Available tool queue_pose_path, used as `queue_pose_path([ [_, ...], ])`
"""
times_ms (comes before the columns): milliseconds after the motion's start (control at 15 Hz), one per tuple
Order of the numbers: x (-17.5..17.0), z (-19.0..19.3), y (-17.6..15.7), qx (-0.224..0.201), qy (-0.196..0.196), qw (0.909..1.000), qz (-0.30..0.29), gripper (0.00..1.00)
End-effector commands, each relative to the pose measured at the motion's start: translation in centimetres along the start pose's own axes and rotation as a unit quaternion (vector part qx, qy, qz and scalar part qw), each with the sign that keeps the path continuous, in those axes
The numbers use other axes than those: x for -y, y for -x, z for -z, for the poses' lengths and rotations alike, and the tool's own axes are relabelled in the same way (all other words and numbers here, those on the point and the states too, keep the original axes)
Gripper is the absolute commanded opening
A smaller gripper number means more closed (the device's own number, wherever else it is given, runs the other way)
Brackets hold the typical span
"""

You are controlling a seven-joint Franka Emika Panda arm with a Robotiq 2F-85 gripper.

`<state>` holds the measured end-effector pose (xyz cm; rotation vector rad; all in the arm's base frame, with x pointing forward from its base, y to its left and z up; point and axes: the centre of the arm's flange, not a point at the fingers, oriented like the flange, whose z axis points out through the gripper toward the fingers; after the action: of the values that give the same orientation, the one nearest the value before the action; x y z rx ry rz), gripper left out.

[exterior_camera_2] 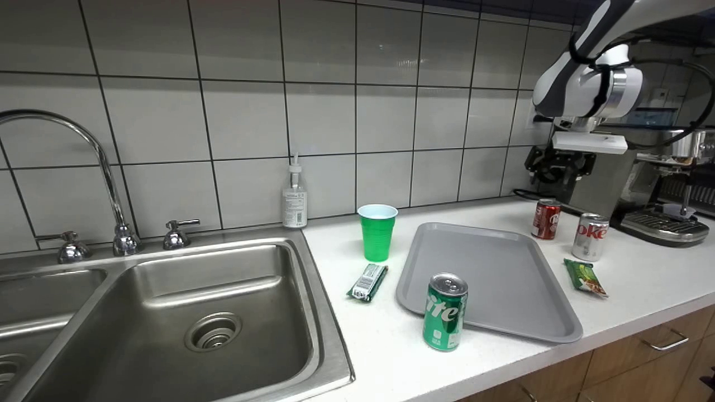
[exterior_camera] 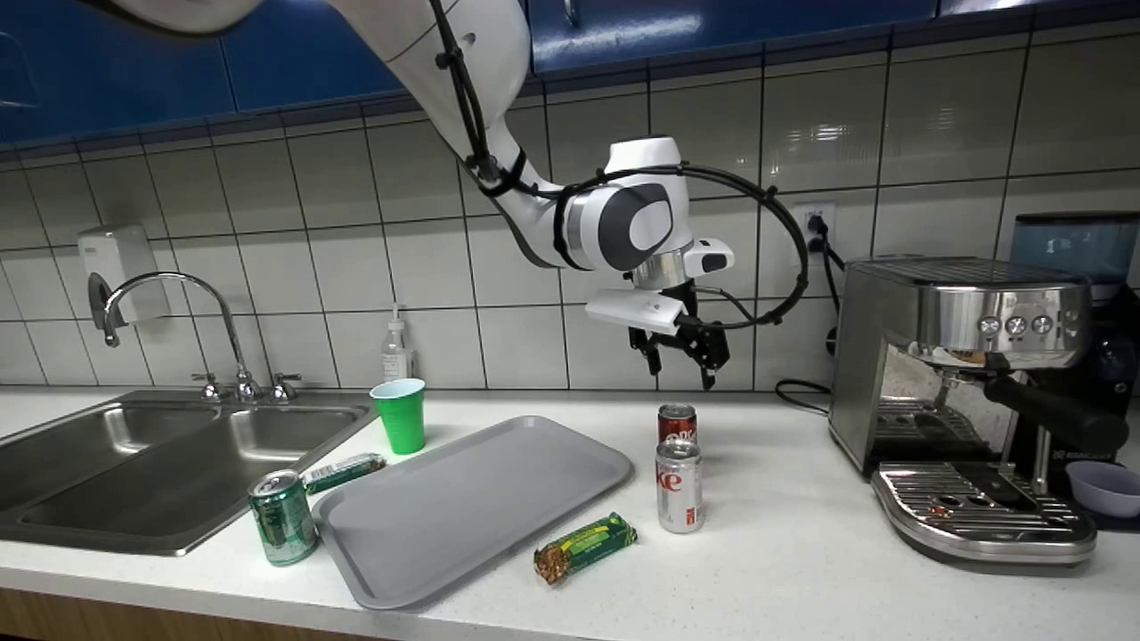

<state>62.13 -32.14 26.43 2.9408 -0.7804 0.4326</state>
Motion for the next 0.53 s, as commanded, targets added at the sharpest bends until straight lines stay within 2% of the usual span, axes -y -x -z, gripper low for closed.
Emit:
queue_pose_path([
  [0, 0.1, 2.4, 2.2, 0.004, -0.012, 0.9999, -0.002, 1.0],
  [467, 1.0, 4.3, 5.2, 0.008, -0.013, 0.9999, 0.005, 1.0],
])
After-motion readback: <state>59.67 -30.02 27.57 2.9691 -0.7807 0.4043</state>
